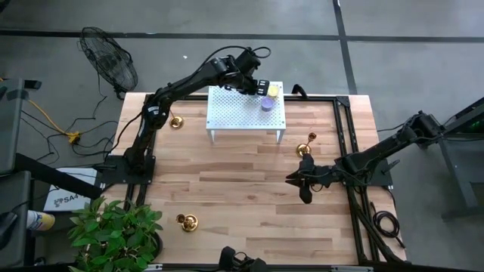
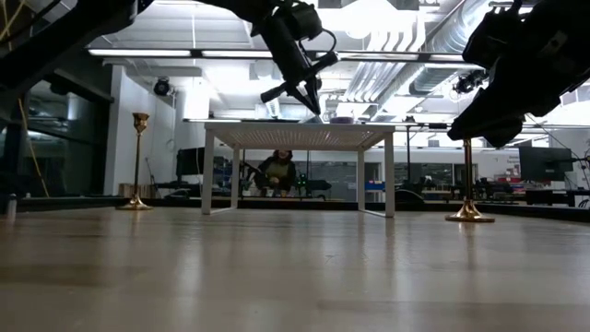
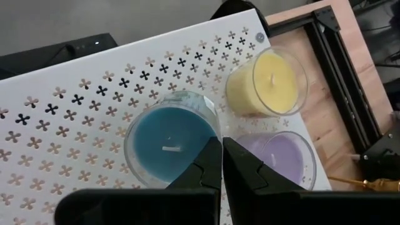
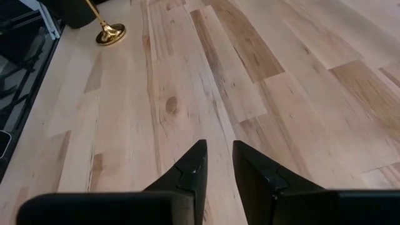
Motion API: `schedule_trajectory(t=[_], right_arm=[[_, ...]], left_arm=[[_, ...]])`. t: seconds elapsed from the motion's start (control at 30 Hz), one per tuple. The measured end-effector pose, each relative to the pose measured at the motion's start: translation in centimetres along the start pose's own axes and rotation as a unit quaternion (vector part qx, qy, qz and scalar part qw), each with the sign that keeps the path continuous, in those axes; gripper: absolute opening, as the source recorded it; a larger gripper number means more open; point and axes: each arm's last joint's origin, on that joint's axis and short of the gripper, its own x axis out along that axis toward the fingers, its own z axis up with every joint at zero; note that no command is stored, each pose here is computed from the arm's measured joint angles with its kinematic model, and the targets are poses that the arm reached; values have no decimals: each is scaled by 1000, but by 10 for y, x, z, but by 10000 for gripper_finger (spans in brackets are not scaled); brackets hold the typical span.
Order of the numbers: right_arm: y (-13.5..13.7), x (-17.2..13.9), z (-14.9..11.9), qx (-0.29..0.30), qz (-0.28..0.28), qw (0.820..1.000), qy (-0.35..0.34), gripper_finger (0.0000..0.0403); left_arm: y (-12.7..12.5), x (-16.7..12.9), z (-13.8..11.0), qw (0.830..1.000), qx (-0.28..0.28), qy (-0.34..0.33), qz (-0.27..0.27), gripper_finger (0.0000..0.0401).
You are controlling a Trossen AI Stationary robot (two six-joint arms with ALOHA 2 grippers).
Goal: Pick & Place candle stick holders
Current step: Put the blue scented candle on the shelf
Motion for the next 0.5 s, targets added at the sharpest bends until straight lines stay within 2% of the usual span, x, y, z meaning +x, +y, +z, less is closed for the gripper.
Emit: schedule_trajectory(t=[0.5], right_arm=[[0, 0, -1, 1, 1, 1000, 4, 71]], left_arm=[[-2, 0, 1, 1000, 23, -10, -6, 0]])
